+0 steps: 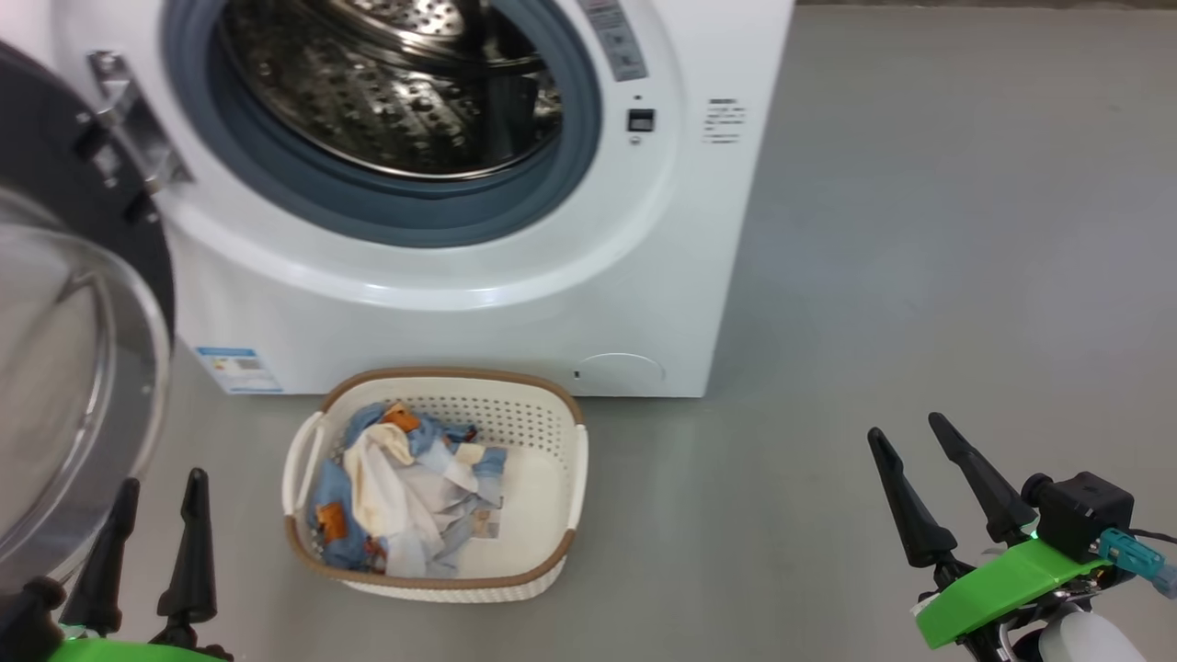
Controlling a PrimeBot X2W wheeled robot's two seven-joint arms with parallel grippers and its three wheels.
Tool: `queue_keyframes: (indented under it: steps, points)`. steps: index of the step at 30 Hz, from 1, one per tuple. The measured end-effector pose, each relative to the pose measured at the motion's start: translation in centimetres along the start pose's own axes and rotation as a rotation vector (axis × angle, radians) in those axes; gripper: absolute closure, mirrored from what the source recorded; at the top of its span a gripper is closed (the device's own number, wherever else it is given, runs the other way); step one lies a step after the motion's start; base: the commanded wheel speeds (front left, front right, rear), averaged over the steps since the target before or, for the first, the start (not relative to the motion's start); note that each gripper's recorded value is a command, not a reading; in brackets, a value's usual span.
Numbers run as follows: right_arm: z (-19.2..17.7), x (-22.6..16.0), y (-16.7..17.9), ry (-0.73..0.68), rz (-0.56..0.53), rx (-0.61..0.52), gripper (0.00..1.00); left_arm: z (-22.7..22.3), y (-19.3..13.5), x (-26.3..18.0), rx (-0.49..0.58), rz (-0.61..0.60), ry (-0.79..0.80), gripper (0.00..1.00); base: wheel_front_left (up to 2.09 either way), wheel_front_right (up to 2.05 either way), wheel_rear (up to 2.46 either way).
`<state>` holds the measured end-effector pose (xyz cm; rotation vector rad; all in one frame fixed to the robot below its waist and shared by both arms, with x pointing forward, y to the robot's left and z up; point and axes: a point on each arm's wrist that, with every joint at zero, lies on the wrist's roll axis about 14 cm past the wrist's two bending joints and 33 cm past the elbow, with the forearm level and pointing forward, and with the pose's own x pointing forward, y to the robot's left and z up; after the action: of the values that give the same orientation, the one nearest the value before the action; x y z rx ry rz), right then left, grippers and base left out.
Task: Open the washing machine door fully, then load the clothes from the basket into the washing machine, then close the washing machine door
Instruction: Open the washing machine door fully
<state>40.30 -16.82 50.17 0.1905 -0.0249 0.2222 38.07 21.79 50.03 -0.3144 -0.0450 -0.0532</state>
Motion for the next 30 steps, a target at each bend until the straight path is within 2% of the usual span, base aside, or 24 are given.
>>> queue_keyframes:
  steps: [15, 30]
  points:
    - [0.5, -3.3, -4.1, -0.010, -0.143, -0.011, 0.00, -2.4, -3.5, 2.6, -0.038, -0.111, 0.063, 0.00, 0.00, 0.00, 0.00]
    - [0.3, -3.5, -4.1, -0.010, -0.156, 0.003, 0.00, -2.8, -2.9, 3.0, -0.076, -0.100, 0.082, 0.00, 0.02, -0.09, 0.07]
